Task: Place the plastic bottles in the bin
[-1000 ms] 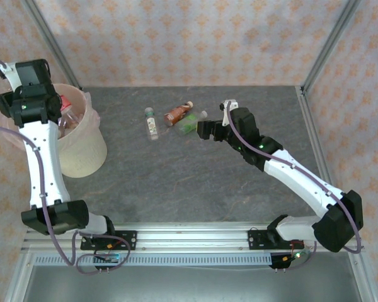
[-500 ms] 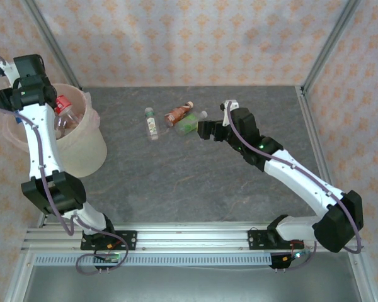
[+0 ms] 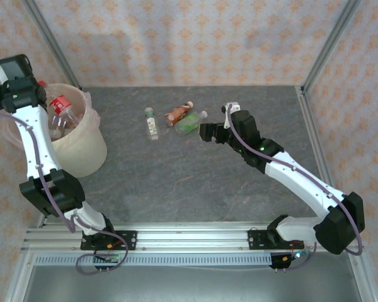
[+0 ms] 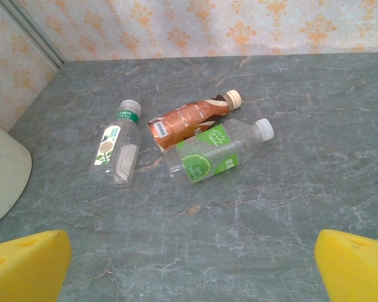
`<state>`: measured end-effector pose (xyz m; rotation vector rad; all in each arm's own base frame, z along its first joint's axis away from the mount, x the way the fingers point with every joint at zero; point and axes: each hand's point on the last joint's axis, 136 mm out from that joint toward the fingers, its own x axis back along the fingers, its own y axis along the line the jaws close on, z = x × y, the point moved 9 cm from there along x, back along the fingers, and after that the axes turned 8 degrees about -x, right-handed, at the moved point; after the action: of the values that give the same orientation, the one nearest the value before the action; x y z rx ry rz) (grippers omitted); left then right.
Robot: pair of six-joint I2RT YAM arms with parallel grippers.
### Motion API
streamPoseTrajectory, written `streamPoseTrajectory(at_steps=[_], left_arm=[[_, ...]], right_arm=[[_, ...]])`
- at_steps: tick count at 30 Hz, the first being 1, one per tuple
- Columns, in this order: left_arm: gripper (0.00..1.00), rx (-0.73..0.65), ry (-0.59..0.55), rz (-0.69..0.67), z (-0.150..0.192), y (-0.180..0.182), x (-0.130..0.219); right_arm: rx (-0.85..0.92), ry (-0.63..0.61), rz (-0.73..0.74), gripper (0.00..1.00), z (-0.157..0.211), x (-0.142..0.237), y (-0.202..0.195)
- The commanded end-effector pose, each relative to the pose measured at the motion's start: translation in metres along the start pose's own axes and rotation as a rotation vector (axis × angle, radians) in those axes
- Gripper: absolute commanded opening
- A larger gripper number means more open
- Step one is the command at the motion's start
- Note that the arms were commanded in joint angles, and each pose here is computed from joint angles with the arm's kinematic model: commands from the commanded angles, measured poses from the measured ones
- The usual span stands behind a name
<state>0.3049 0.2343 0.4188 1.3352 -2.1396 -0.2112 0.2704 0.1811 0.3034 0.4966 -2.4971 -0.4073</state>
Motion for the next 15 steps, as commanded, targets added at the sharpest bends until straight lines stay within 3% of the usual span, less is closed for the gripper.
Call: streamPoseTrajectory(at_steps=[1,9,15], left_arm=[[0.97,0.047,-0.05,0.053,-0.006,0.009,0.005],[1.0,0.167,-0.113,0.201,-0.025,0.018,0.066],[1.0,0.251,-0.075,0.413,-0.014,-0.018,0.109]], right_arm=[[0.03,-0.033,0.032,0.99,-0.004,0.01,-0.004],[0.008,-0.062,0.08,0.99,-0.006,0.005,-0.008],[-0.107,-0.009,0.187,0.99,-0.006,-0.026,-0.018]])
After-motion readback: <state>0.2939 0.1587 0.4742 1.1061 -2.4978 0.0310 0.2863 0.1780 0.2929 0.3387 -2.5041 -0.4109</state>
